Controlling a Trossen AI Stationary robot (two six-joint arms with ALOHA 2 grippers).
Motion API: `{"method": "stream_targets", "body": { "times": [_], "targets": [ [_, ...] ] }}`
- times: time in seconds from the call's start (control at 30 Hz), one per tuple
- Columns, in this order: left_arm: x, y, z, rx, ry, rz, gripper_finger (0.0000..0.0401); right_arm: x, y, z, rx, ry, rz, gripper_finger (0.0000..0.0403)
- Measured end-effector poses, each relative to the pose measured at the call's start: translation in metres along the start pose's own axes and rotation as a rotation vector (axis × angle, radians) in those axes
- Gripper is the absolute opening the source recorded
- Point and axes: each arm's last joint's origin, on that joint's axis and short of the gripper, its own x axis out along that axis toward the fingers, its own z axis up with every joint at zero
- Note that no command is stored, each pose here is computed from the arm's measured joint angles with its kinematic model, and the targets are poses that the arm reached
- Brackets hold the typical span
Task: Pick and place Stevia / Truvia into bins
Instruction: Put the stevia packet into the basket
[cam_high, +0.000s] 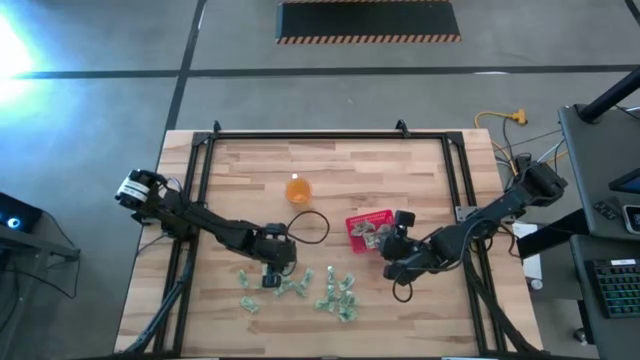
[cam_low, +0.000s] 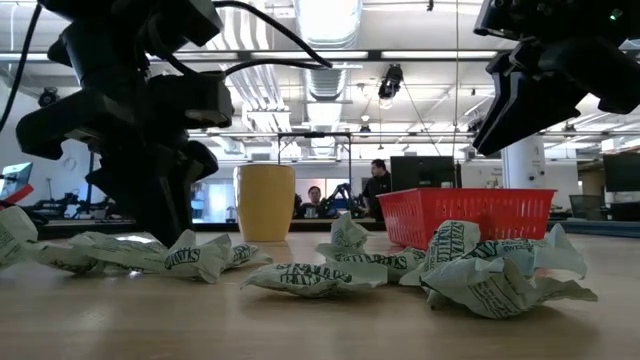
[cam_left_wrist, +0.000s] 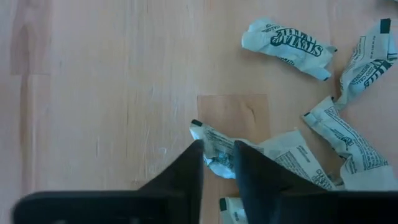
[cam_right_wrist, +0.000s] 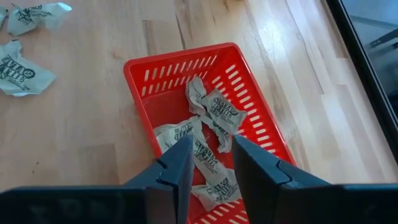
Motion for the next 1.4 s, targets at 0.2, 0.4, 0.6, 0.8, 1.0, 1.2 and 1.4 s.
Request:
{"method": "stream_targets", "body": {
  "times": [0.2,0.4,0.6,0.8,1.0,1.2,1.4],
  "targets": [
    [0.000,0.000,0.000,0.004,0.000,0.000,0.0005,0.000,0.000,0.000,0.000,0.000,0.000,0.0092],
    [-0.001,0.000,0.002,0.024,-0.011,0.006,0.0002,0.000,0.000,0.000,0.000,-0.001,-0.001,0.0088],
    [-0.009,-0.003,0.017,0.104,-0.112,0.019,0.0001,0.000,0.000,0.000,-0.013,-0.003,0.000,0.0090],
    [-0.017,-0.004,0.037,0.256,-0.266,0.120,0.0001,0.000,0.000,0.001,-0.016,-0.004,0.001,0.0083],
    [-0.024,0.003,0.066,0.395,-0.544,0.239,0.0001,-0.001,0.000,0.003,-0.017,-0.011,0.004,0.0077],
    [-0.023,0.024,0.084,0.395,-0.697,0.324,0.0001,-0.002,0.001,0.006,-0.010,-0.017,0.011,0.0080],
    [-0.004,0.049,0.092,0.347,-0.751,0.337,0.0001,-0.009,0.008,0.008,-0.040,0.066,0.217,0.0073]
  ]
}}
